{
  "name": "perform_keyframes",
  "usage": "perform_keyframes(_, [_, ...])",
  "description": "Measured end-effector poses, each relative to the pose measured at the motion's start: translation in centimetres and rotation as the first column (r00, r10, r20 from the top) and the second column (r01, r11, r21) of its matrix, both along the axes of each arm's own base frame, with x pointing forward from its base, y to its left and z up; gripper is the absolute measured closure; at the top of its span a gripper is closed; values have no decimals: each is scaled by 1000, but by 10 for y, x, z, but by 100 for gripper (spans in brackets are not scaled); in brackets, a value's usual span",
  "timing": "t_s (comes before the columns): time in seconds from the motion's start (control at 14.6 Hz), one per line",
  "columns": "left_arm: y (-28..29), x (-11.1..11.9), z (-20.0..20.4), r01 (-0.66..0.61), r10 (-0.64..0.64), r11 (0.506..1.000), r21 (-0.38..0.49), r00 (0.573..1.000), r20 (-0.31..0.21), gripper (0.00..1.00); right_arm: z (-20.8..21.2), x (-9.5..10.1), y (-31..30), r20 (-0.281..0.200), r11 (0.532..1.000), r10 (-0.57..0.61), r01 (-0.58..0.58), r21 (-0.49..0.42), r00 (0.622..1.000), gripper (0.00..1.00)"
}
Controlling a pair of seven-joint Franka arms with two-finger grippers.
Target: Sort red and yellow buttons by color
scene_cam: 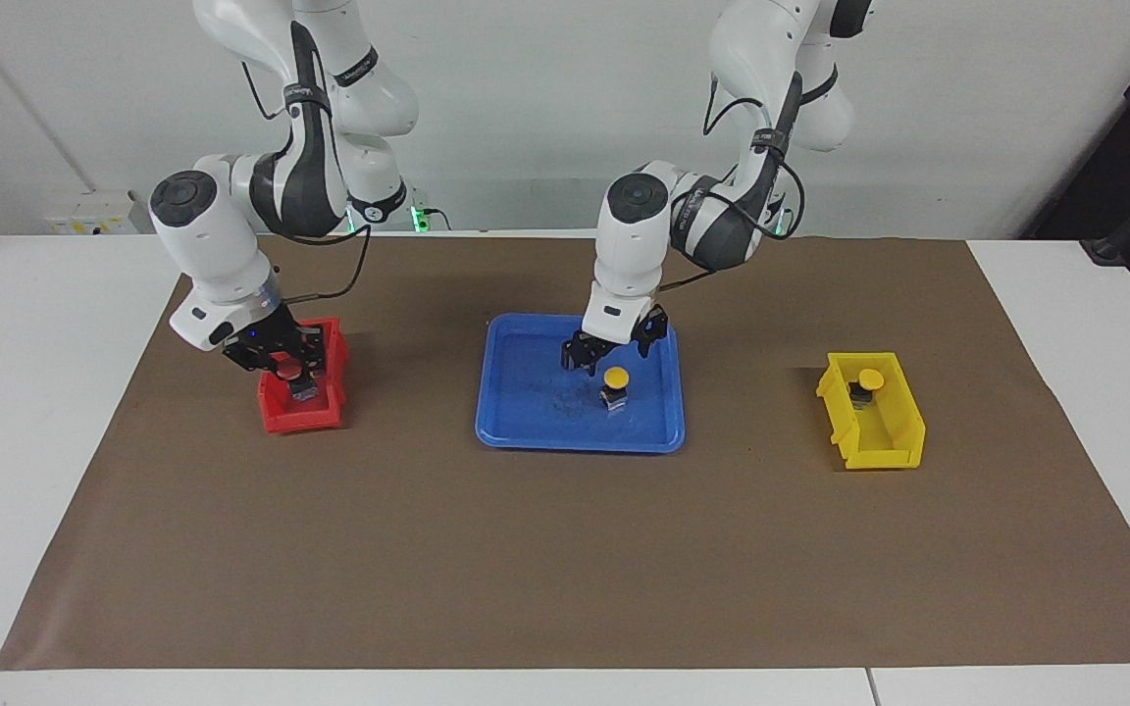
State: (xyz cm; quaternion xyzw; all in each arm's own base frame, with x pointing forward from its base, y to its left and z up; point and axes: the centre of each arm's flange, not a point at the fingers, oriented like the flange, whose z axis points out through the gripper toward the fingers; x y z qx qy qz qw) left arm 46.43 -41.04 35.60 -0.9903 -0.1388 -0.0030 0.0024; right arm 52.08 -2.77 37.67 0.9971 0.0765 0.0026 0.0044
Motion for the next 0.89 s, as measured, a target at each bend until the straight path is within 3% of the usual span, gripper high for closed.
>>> perform_keyframes(0.41, [1,10,-1,-14,14,1000,-7,1000,13,2,-28,-13,0,48,1000,6,-6,-2,999,62])
perform_keyframes(0.48, [2,12,0,-17,17,1000,-8,1000,15,9,-31,-14,0,50,1000,6,-6,-2,999,62])
perform_keyframes(0.62, [2,12,-1,-19,20,1000,-7,1000,15,33,-33,-15,0,54,1000,7,-7,-2,999,61])
perform_keyframes(0.75, [2,12,-1,-23,23,1000,-7,1000,15,58,-33,-15,0,56,1000,16,-16,-3,998,44])
perform_keyframes(0.89, [2,12,0,-35,35,999,-7,999,14,59,-29,-13,-3,58,999,40,-40,-5,997,42])
